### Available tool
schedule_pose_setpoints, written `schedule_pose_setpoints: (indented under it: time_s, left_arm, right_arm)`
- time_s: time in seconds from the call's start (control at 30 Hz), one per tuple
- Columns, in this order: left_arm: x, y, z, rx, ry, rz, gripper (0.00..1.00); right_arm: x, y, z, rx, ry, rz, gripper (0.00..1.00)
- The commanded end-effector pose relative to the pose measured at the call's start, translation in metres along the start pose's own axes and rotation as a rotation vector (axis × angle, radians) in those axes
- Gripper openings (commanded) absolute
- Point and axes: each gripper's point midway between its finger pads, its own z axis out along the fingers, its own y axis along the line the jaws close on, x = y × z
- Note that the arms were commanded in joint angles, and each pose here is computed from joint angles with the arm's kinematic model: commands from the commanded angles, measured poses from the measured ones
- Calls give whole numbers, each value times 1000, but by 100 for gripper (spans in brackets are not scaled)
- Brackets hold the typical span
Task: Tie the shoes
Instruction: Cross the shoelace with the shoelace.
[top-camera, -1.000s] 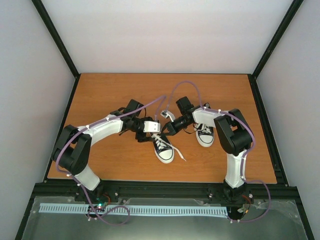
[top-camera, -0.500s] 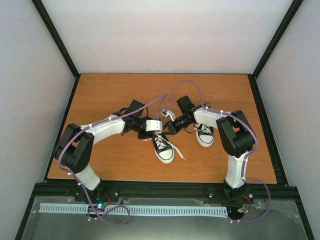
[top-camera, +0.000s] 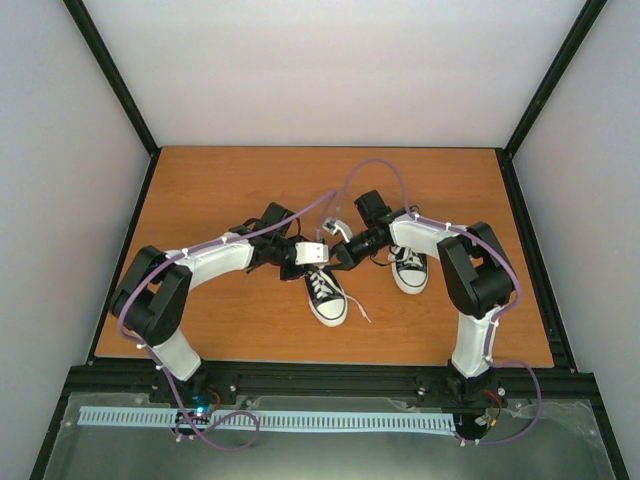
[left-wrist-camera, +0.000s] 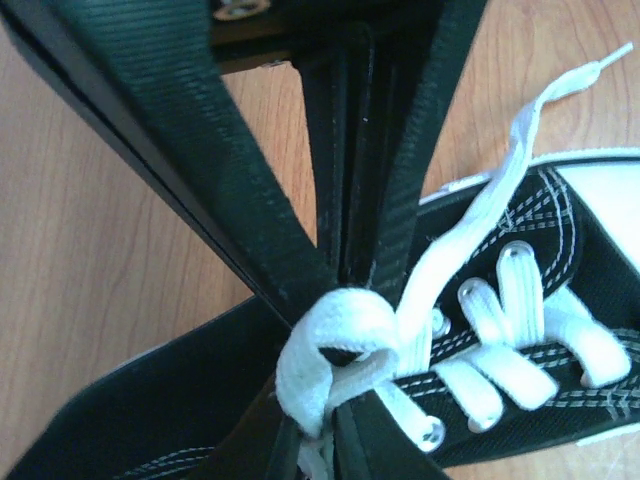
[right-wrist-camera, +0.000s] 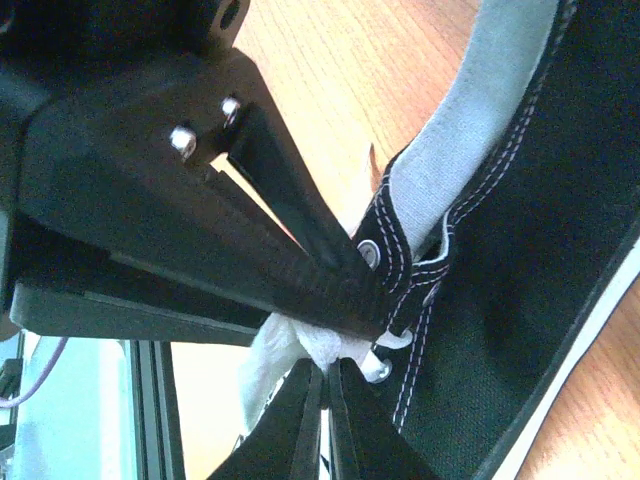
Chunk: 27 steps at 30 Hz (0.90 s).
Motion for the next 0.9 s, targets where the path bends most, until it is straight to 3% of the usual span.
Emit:
schedule_pose_setpoints:
  time_s: [0.0,0.17,0.3,0.4,0.5,0.7,0.87]
  left_arm:
    - [-4,6,3,-25,-10,16,7]
    - [0,11,4,-50,7,-8,1]
    - [2,12,2,-66,14,-21,1]
    - [3,13,0,-88,11,-26,1]
    - [3,16,-1,-112,9,-43,1]
    - [4,17,-1,-117,12,-52,1]
    - [3,15,-2,-116,8,-53,1]
  right_arm:
    - [-7,18,-7,-21,-6,-59,4]
    - [-12,28,-10,-56,-9,-71,8]
    - [-17,33,-22,-72,-10,-81,33]
    - [-26,19,-46,-38,-83,-26,40]
    - [-31,2,-52,20,-114,0,40]
    - [-37,-33,-25,81,-98,77,21]
    - [-38,-32,-4,29,-74,54,17]
